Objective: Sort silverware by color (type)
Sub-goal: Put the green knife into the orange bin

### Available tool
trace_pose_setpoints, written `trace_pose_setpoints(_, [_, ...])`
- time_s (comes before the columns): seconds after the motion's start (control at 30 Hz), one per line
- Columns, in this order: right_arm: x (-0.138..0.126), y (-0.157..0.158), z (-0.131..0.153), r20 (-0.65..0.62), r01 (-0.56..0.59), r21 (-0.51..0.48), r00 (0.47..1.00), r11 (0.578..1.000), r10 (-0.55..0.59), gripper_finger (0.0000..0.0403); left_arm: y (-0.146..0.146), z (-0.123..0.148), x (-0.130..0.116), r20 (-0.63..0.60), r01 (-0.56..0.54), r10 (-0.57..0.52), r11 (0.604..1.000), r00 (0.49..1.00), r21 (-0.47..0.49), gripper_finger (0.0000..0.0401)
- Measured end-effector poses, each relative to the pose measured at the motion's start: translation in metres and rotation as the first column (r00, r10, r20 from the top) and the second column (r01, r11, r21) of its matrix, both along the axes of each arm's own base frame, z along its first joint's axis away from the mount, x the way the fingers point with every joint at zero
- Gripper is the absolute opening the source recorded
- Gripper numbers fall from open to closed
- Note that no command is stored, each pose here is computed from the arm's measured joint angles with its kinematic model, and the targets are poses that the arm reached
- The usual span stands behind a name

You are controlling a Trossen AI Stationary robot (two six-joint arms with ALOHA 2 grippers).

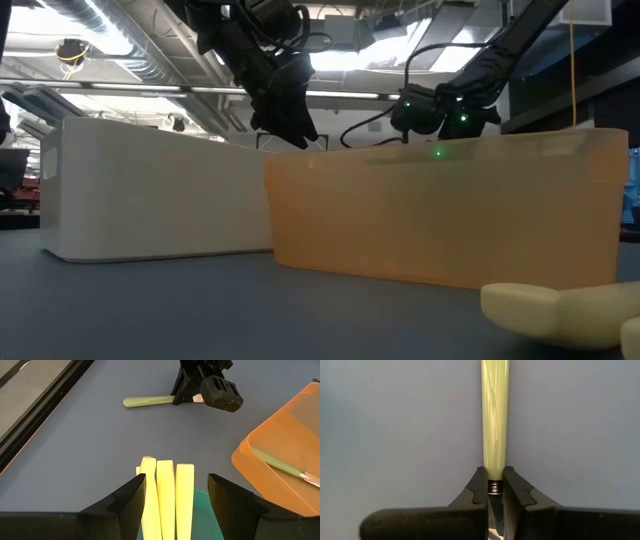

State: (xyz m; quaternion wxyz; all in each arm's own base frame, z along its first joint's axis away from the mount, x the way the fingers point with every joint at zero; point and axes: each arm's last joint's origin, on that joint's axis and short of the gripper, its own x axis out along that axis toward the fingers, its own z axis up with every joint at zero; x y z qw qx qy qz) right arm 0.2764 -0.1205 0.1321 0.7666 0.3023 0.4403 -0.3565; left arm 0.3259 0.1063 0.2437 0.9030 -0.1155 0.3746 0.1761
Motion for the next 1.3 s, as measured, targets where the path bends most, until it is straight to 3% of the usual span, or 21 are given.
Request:
trace_pose_setpoints(0.33, [0.016,-0.007,0.019,0.075,-0.001,-0.026,0.997,1.0,0.003,0.0012,0.0,0.0,0.0,-0.001,0.004,-0.004,1.0,1.0,0.003,0.0206])
trace_pose_setpoints(0.67, [0.013,-0.015,0.036,0.01,0.012,-0.006,1.0,1.0,-0.012,0.0012,-0.001,0.004,-0.005,-0.012,0.006,-0.006,1.0,1.0,0.001,0.0206])
trace_pose_setpoints(1.03, [-0.005,-0.006,0.077,0.067,0.007,-0.036,0.998,0.999,-0.004,0.0012,-0.014,0.055,-0.036,0.105,0.026,-0.033,0.998,0.994,0.061,0.0206])
trace_pose_setpoints(1.3, [-0.025,0.006,0.124,0.252,0.015,-0.026,0.968,1.0,-0.008,0.0012,-0.033,0.081,-0.061,0.134,0.087,-0.101,0.991,0.986,0.104,0.0206])
